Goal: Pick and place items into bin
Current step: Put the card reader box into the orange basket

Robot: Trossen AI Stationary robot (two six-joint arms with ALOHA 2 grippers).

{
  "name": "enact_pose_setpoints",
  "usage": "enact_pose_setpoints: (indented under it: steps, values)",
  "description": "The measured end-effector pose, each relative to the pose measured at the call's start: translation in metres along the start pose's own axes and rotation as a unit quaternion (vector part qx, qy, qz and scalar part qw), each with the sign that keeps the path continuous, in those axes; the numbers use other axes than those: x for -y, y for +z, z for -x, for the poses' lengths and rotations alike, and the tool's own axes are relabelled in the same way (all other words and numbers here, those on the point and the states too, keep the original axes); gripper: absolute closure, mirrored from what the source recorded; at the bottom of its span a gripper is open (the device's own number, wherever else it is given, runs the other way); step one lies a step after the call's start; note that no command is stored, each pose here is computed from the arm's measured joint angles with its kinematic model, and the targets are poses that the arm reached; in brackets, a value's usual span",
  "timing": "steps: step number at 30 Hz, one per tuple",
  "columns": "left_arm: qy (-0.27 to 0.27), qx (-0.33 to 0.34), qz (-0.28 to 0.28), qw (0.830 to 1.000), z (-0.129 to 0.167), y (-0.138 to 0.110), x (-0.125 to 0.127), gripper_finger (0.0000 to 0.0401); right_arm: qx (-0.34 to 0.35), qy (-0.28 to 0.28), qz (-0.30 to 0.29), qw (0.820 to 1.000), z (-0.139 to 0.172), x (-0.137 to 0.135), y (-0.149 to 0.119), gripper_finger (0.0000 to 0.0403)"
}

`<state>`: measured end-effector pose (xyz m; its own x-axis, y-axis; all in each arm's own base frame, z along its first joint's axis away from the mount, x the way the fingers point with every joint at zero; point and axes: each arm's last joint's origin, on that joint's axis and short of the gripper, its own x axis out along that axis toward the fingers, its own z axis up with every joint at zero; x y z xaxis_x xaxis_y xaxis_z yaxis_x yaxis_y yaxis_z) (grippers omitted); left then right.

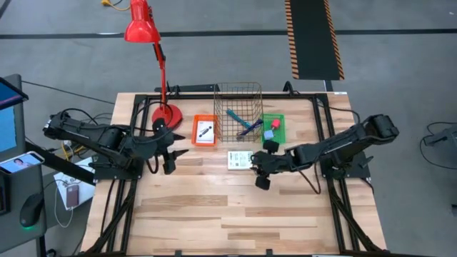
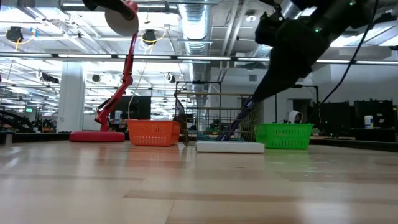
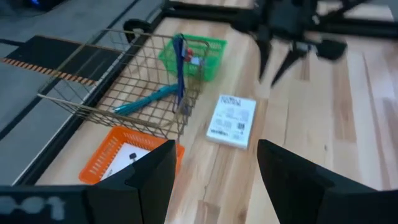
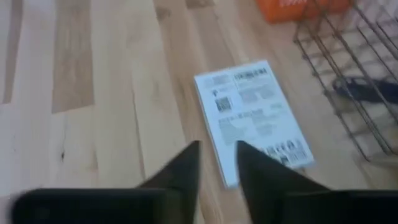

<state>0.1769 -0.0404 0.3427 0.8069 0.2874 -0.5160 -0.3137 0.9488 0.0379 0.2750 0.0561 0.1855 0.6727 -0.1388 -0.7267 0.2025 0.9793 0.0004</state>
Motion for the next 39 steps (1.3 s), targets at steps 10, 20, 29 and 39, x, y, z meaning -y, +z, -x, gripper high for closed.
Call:
enact_pose_setpoints:
  steps: [10,20,29,39]
  values:
    - [0.024,0.027,0.049,0.998,0.0,0.004,-0.001,0.0186,0.01,-0.018,0.009,1.0,-0.012,0.025,0.01,0.0392]
    - [0.013,0.021,0.047,0.999,0.0,0.004,0.0,0.0186,-0.061,-0.012,0.006,0.998,-0.049,0.049,-0.003,0.0401]
    - [0.012,0.021,0.047,0.999,0.0,0.003,0.0,0.0186,-0.106,0.012,0.002,0.994,-0.072,0.045,-0.018,0.0402]
    - [0.011,0.021,0.048,0.999,0.0,0.004,0.0,0.0186,-0.116,0.046,0.003,0.992,-0.057,0.025,-0.021,0.0402]
